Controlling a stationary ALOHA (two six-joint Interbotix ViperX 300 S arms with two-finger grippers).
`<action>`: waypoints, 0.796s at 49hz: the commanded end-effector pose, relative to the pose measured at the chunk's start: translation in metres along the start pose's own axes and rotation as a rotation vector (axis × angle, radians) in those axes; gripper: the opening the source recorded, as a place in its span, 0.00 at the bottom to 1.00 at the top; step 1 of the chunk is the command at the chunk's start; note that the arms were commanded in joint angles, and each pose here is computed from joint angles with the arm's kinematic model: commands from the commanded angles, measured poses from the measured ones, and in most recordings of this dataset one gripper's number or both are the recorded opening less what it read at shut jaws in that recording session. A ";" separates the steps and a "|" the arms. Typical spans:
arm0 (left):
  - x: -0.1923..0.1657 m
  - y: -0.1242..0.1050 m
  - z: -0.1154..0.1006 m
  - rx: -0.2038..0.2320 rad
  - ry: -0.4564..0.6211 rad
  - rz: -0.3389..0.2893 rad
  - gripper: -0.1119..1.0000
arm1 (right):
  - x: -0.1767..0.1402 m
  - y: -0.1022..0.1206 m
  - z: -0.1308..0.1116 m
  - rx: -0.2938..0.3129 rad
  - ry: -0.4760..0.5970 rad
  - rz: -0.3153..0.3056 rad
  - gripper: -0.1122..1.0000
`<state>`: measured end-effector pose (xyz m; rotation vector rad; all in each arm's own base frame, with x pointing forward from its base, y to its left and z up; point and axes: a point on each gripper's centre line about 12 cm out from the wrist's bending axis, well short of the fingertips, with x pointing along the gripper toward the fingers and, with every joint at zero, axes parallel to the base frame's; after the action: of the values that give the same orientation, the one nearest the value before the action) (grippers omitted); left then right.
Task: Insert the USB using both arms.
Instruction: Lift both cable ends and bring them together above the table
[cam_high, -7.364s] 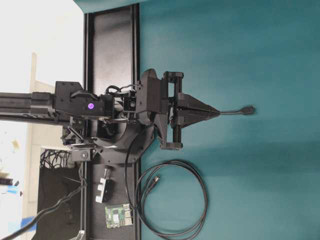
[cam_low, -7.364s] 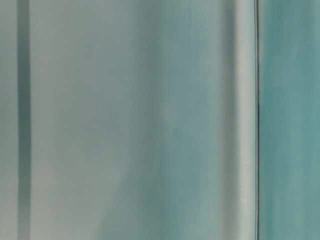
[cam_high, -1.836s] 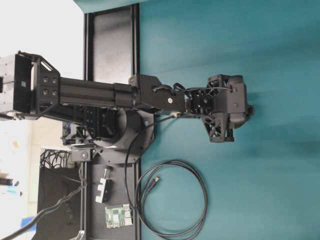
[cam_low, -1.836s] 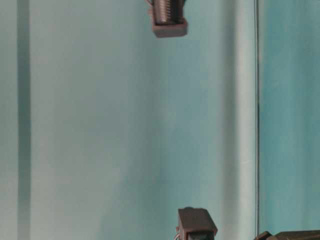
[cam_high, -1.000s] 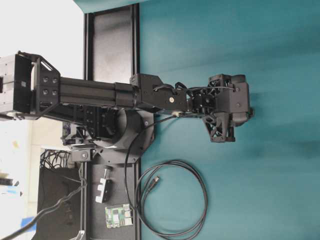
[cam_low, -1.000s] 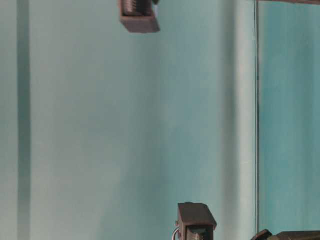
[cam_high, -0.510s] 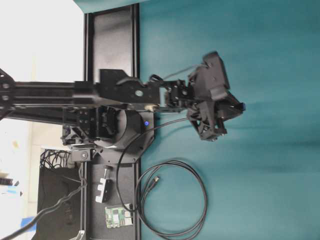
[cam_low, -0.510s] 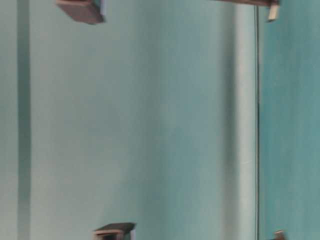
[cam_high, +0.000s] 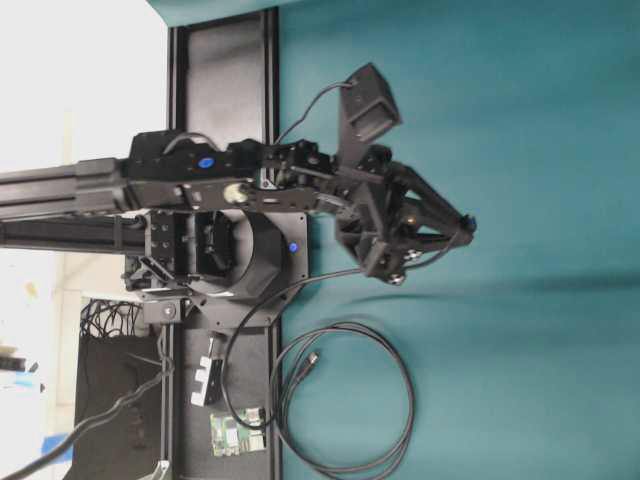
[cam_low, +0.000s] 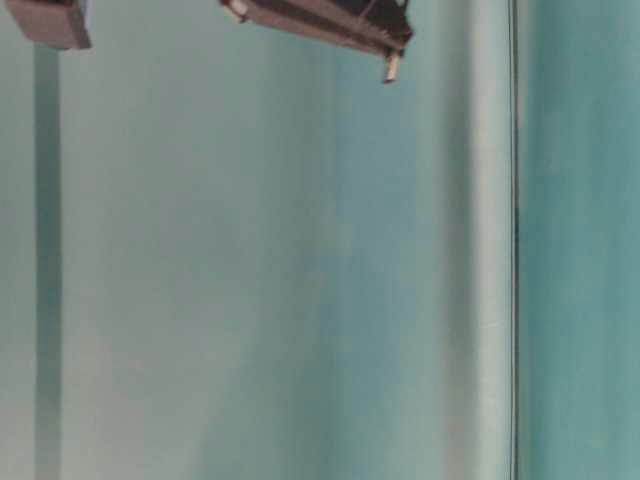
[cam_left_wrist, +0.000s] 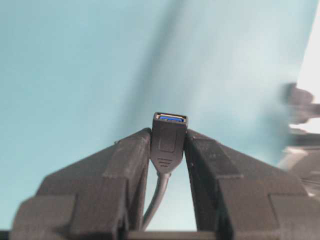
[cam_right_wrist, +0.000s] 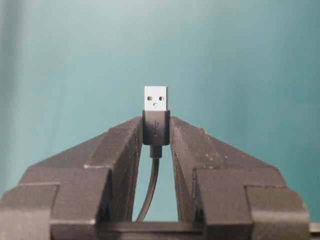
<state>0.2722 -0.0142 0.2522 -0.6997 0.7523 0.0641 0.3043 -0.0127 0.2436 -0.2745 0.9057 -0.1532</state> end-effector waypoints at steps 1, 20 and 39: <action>-0.013 -0.011 0.010 -0.066 -0.039 -0.059 0.34 | -0.013 -0.009 0.013 -0.017 -0.056 -0.054 0.30; -0.023 -0.021 0.012 -0.245 0.037 -0.232 0.34 | -0.025 -0.001 0.013 -0.095 -0.105 -0.279 0.30; -0.002 0.000 0.018 -0.361 0.186 -0.623 0.34 | -0.037 0.023 0.015 -0.227 -0.154 -0.343 0.30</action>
<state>0.2747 -0.0074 0.2640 -1.2131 0.7058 -0.3606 0.2945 0.0186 0.2649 -0.6291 0.7438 -0.3373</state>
